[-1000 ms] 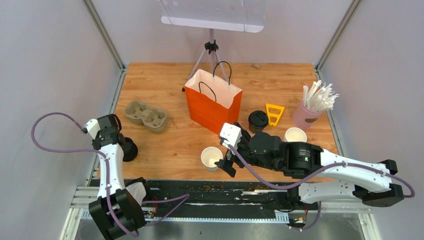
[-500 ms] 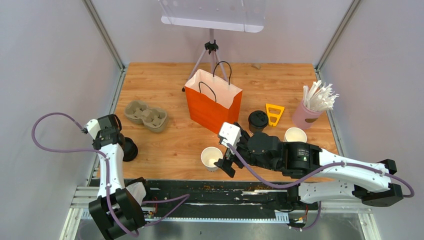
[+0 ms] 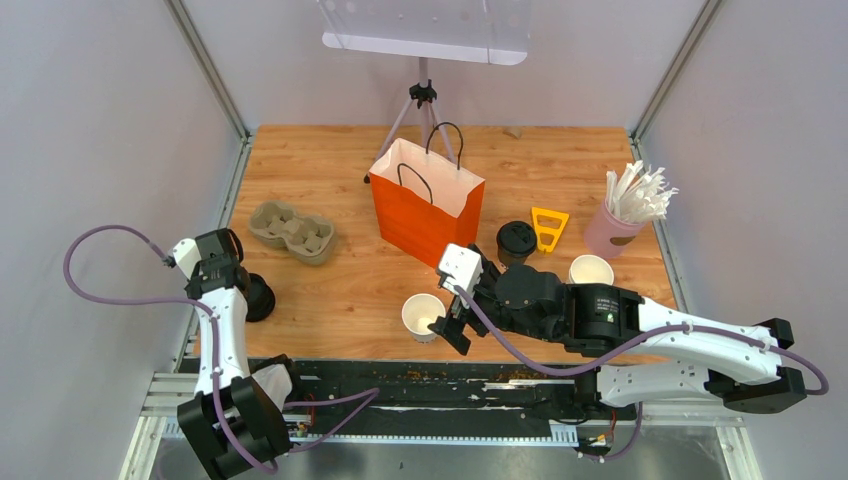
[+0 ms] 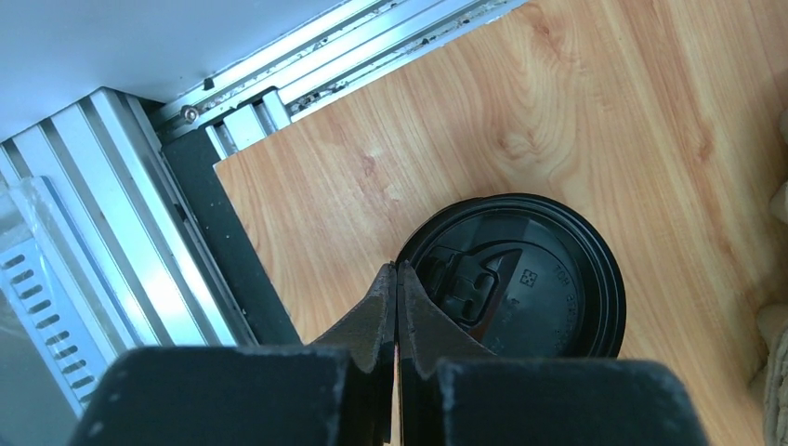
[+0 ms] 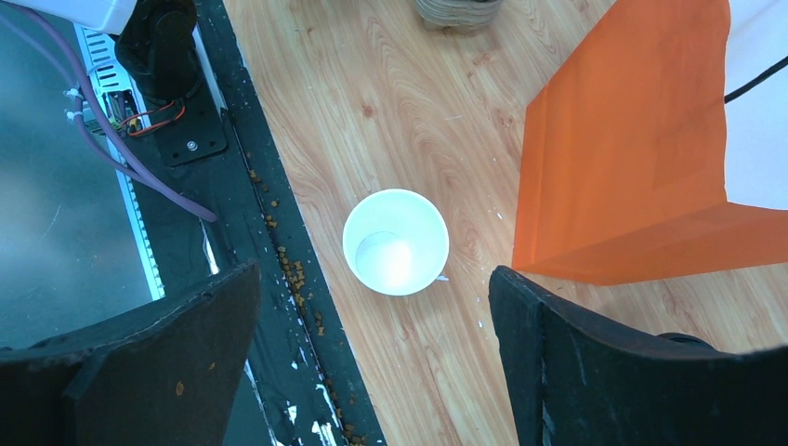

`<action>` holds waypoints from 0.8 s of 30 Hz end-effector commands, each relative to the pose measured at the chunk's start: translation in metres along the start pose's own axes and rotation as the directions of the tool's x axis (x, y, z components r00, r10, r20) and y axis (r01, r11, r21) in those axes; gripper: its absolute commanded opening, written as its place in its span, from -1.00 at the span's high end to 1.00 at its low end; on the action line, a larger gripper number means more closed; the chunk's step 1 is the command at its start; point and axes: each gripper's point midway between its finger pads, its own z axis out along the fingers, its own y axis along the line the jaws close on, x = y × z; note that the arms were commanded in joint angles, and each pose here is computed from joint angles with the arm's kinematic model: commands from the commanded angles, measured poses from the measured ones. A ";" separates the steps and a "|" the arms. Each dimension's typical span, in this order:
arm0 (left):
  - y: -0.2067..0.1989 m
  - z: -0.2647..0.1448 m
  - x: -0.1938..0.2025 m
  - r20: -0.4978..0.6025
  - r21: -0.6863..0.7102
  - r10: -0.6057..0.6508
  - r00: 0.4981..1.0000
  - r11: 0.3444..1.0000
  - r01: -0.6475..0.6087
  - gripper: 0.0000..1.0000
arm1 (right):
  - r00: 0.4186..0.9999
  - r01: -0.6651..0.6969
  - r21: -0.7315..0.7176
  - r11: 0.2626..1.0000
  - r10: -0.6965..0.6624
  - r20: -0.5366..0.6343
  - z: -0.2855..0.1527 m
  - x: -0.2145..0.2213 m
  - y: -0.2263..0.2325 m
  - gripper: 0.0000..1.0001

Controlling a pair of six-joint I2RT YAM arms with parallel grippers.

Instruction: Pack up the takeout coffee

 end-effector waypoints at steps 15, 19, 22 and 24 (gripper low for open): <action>0.005 -0.028 -0.027 0.053 0.018 -0.081 0.995 0.997 0.080 1.00 | 0.997 -0.027 0.036 0.999 0.024 0.071 -0.012 -0.012 -0.009 -0.85; -0.003 -0.037 -0.035 0.047 0.068 -0.093 0.995 0.994 0.090 1.00 | 0.997 -0.027 0.036 0.999 0.024 0.079 -0.012 -0.015 -0.009 -0.85; -0.006 -0.042 -0.039 0.045 0.085 -0.112 0.993 0.991 0.108 1.00 | 0.996 -0.028 0.032 0.999 0.026 0.084 -0.011 -0.018 -0.008 -0.85; -0.009 -0.042 -0.038 0.036 0.096 -0.113 0.993 0.989 0.109 1.00 | 0.996 -0.026 0.028 0.999 0.023 0.081 -0.009 -0.018 -0.007 -0.85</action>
